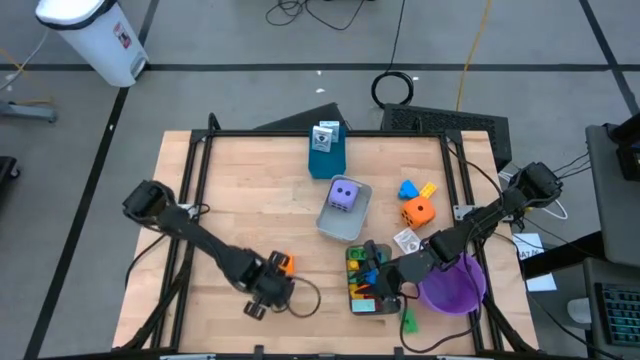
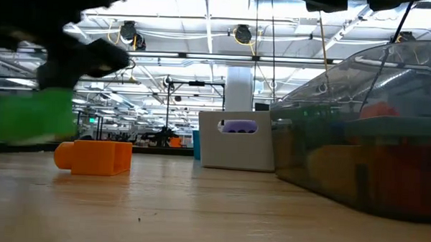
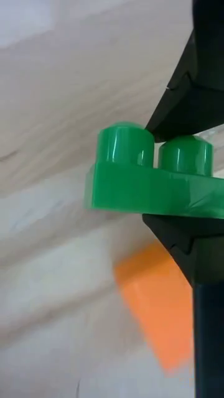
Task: Pick & Place Toys
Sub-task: Put the green game piece into the black bin
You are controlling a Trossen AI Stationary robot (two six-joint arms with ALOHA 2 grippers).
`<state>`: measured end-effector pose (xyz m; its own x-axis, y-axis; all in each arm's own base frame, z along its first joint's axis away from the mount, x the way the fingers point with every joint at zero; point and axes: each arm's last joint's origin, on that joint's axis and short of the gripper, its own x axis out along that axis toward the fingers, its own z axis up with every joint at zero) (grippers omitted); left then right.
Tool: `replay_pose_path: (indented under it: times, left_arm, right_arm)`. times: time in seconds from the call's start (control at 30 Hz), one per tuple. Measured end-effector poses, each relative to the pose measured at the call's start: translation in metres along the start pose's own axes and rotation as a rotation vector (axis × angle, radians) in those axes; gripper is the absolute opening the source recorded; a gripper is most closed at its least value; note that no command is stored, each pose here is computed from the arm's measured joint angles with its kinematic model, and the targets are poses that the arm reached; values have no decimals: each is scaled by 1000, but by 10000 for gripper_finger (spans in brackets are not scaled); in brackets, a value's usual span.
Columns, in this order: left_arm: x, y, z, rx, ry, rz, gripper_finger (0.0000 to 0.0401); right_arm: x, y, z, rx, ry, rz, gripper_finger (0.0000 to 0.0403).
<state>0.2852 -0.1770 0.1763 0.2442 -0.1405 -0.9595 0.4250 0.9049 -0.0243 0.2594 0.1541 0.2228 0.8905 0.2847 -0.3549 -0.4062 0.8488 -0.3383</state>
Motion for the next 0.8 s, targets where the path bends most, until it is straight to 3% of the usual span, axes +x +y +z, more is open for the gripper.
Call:
replay_pose_path:
  times: [0.2,0.37,0.57,0.8]
  left_arm:
    - [-40,30,11,-104,-221,60,174]
    - [-62,53,24,-135,-420,137,180]
    - [-64,75,28,-193,-483,198,175]
    - [-68,86,33,-170,-545,254,184]
  right_arm:
    - [1,-4,2,-18,-29,-28,170]
    - [9,-15,4,18,-72,-198,165]
    - [16,-26,1,34,-101,-273,164]
    - [17,-38,1,121,-132,-311,164]
